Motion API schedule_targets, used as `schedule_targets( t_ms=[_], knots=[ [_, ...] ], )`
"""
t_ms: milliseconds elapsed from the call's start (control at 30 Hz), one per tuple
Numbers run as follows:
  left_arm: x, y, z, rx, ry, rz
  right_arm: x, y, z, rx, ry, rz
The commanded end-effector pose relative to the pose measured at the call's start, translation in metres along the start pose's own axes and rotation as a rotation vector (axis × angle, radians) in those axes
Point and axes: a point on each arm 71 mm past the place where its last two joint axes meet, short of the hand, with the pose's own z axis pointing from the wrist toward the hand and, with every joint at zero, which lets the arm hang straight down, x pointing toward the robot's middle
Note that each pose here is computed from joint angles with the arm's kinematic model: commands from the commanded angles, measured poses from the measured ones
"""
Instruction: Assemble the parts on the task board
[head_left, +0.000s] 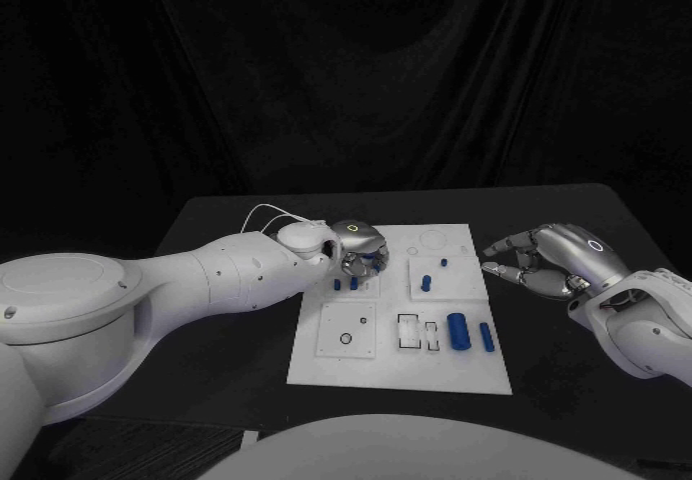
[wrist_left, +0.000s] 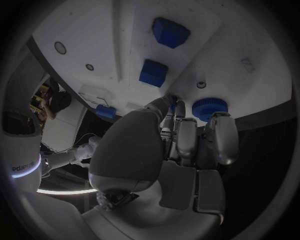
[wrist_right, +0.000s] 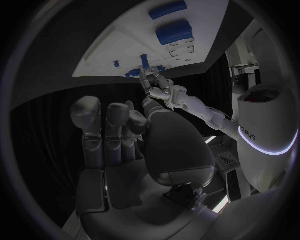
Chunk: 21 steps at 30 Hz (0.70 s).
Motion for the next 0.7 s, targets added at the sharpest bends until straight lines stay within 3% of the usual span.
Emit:
schedule_targets(
  t_ms=[33, 300, 633, 700],
  knots=[
    [0.0005, -0.0035, -0.002, 0.034, -0.034, 0.007, 0.001, 0.0, -0.001, 0.01, 0.005, 0.0],
    [-0.0036, -0.0017, -0.0149, 0.045, -0.077, 0.008, 0.001, -0.001, -0.002, 0.014, 0.008, -0.001],
    [-0.0423, 0.0085, -0.0358, 0.069, -0.128, 0.04, 0.001, -0.003, -0.002, 0.022, 0.021, -0.002],
    [-0.0461, 0.0106, -0.0386, 0.071, -0.128, 0.043, 0.002, -0.003, -0.002, 0.023, 0.025, -0.002]
  ],
)
